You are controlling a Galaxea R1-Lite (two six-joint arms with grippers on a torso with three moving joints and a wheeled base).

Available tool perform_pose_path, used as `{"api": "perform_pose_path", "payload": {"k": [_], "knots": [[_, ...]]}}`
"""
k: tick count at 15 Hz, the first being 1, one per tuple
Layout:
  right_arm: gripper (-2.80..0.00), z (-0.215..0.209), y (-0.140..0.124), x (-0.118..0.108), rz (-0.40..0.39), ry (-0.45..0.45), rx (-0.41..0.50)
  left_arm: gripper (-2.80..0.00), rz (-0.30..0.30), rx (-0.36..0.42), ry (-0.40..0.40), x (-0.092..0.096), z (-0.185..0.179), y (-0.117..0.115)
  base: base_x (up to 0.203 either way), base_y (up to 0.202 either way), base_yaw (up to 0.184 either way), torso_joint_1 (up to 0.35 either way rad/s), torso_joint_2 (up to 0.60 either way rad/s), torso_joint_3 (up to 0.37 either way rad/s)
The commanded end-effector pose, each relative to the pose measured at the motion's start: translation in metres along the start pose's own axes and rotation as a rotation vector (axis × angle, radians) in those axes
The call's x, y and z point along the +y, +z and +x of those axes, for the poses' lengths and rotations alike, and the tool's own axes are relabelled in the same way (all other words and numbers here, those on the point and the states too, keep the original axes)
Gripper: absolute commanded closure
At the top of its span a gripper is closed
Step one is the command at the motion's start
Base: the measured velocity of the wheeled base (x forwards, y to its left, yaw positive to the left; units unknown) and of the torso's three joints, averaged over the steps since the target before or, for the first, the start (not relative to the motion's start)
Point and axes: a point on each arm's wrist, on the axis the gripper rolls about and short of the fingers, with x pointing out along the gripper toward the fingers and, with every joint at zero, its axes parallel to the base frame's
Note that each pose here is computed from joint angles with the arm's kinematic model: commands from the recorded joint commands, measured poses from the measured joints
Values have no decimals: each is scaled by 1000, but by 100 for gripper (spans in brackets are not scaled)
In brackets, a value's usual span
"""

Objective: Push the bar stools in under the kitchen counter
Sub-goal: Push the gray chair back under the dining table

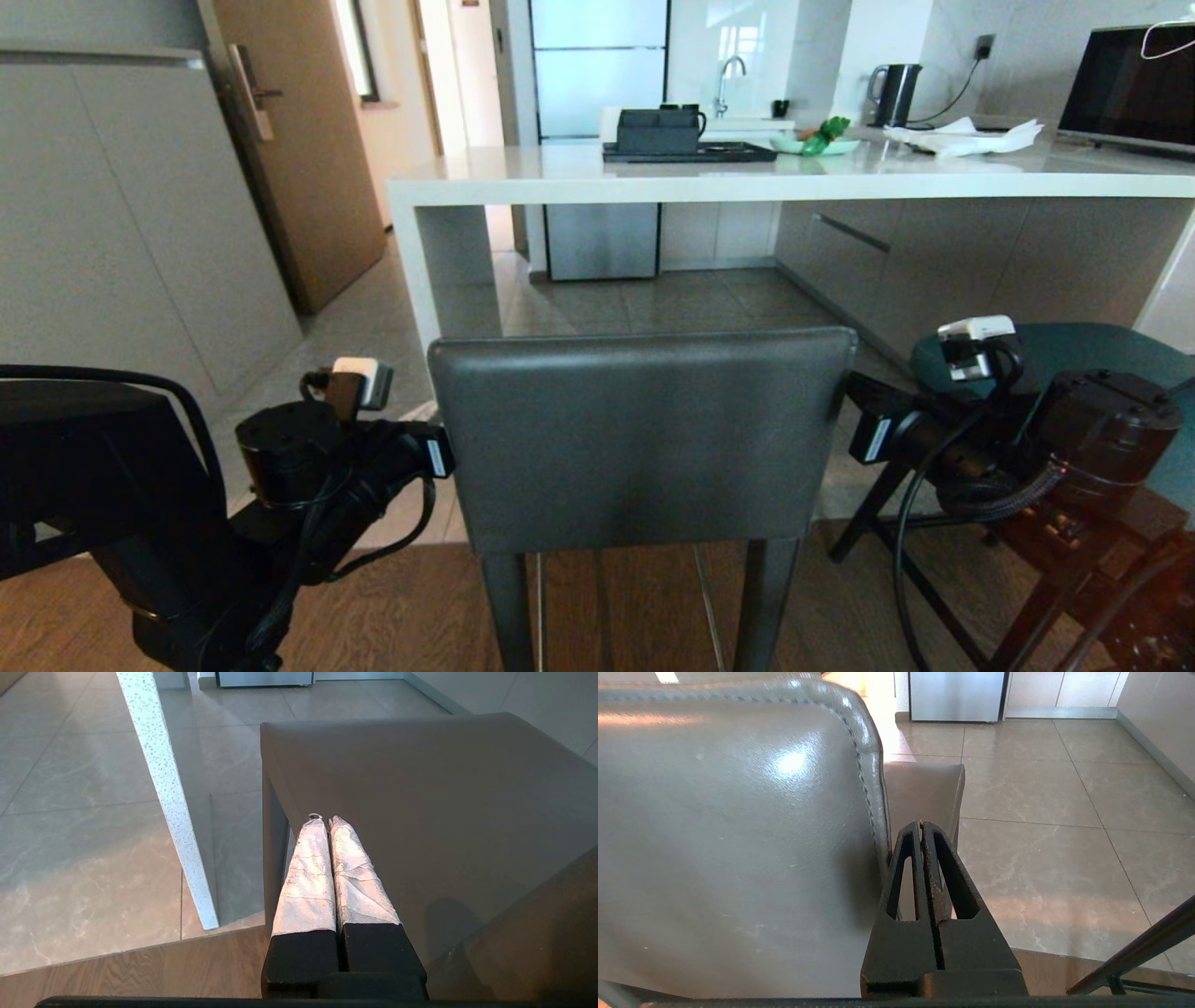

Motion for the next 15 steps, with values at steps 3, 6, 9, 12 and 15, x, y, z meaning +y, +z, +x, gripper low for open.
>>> {"api": "perform_pose_path", "payload": {"k": [3,6,9,12,15], "knots": [[0,10,2,-1,3,-5,-26,0,-2,-16,1,0,4,2,0,0,0,0,0,0],[0,32,12,0,-7,-5,-88,0,-1,-1,-11,-4,0,-1,0,0,0,0,0,0],[0,48,10,2,-41,-4,-97,0,2,9,-10,-4,-1,-3,0,0,0,0,0,0],[0,46,2,1,-40,-5,-67,0,2,10,-16,-6,-1,-3,0,0,0,0,0,0],[0,27,-11,-2,-39,-11,-23,0,2,8,-11,-5,-1,-3,0,0,0,0,0,0]]}}
